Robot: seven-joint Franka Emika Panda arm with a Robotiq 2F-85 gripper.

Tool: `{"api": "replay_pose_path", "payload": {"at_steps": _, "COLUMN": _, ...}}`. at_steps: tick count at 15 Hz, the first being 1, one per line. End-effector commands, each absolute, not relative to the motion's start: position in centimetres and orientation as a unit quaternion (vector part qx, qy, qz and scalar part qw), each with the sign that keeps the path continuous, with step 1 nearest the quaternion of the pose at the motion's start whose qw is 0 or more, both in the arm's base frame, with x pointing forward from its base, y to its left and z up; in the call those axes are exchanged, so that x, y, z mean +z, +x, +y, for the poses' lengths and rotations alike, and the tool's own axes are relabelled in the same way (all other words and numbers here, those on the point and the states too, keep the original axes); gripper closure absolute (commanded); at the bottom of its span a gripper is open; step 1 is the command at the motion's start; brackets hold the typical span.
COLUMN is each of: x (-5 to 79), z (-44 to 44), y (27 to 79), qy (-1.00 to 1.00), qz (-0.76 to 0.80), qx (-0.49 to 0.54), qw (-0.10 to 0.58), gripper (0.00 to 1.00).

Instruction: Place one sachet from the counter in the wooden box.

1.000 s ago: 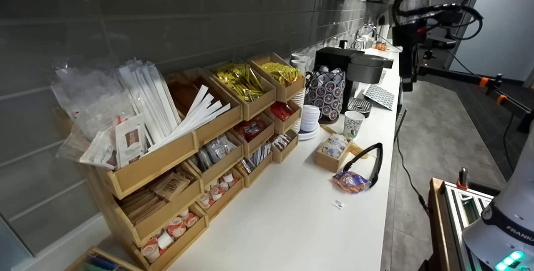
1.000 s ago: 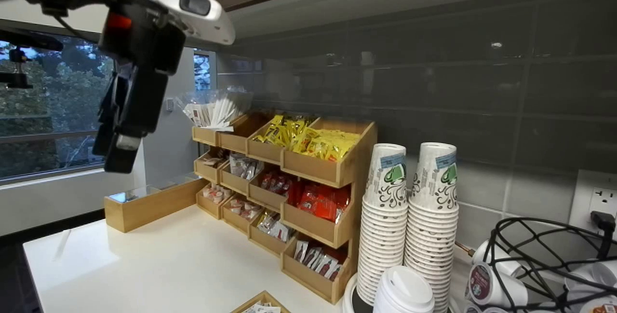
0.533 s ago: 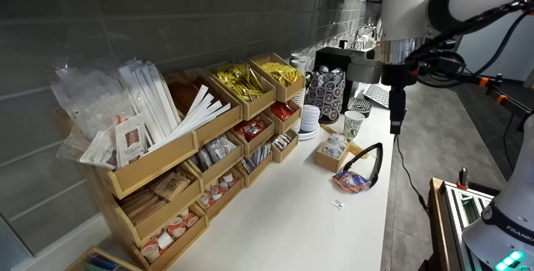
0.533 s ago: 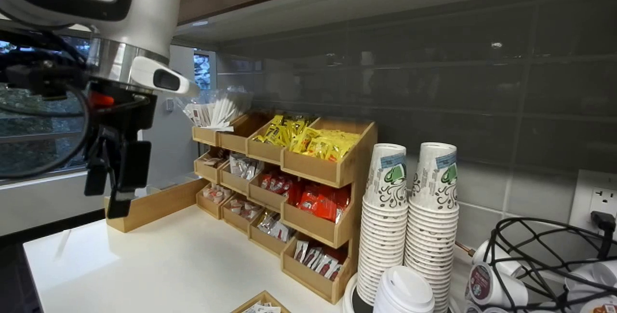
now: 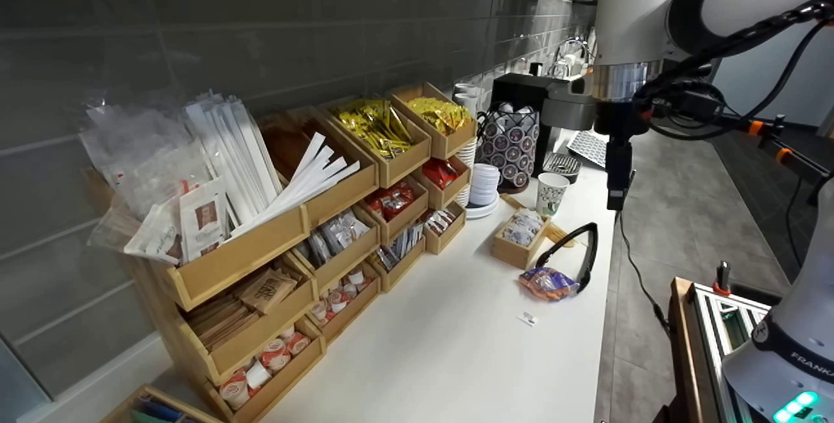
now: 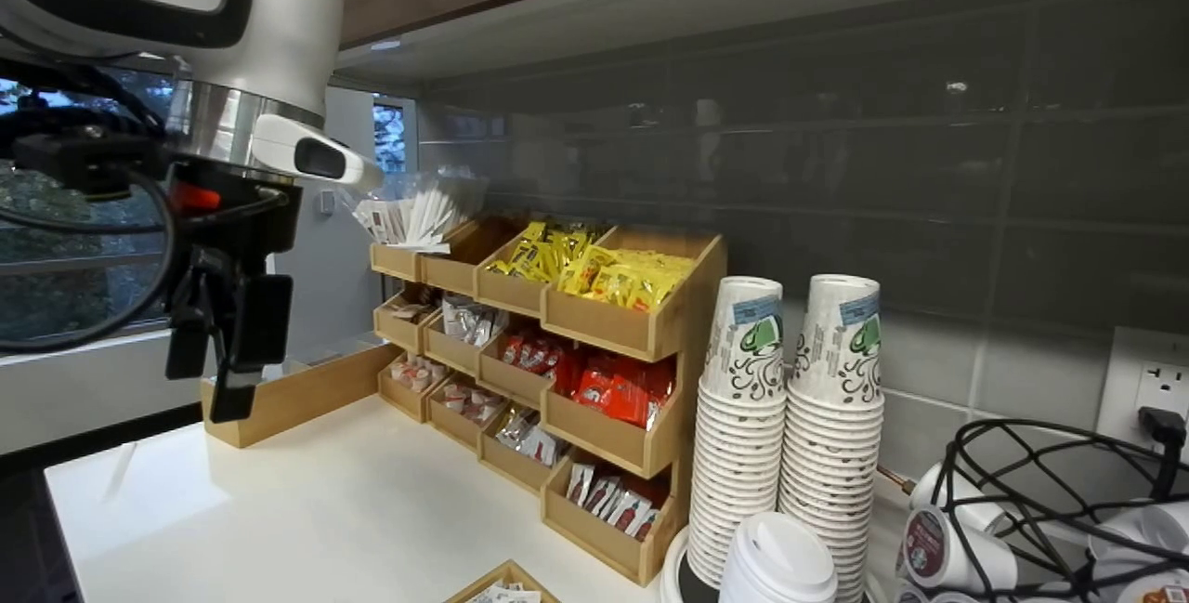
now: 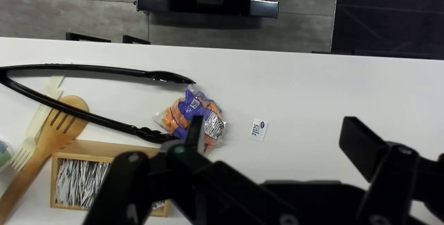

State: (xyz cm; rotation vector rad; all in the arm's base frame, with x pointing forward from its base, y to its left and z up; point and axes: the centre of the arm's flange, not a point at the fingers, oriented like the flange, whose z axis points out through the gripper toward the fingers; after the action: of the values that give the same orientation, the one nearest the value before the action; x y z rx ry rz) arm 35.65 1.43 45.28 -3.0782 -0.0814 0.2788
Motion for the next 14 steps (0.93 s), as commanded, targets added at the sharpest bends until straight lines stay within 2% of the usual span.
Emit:
{"api": "replay_pose_path", "payload": {"at_steps": 1, "x": 43.5, "z": 2.0, "y": 35.8, "qy": -0.996, "qz": -0.022, "qx": 0.078, "qw": 0.041, "gripper": 0.0}}
{"api": "replay_pose_path", "payload": {"at_steps": 14, "x": 31.4, "z": 5.4, "y": 37.3, "qy": -0.995, "qz": -0.032, "qx": -0.021, "qw": 0.094, "gripper": 0.0}}
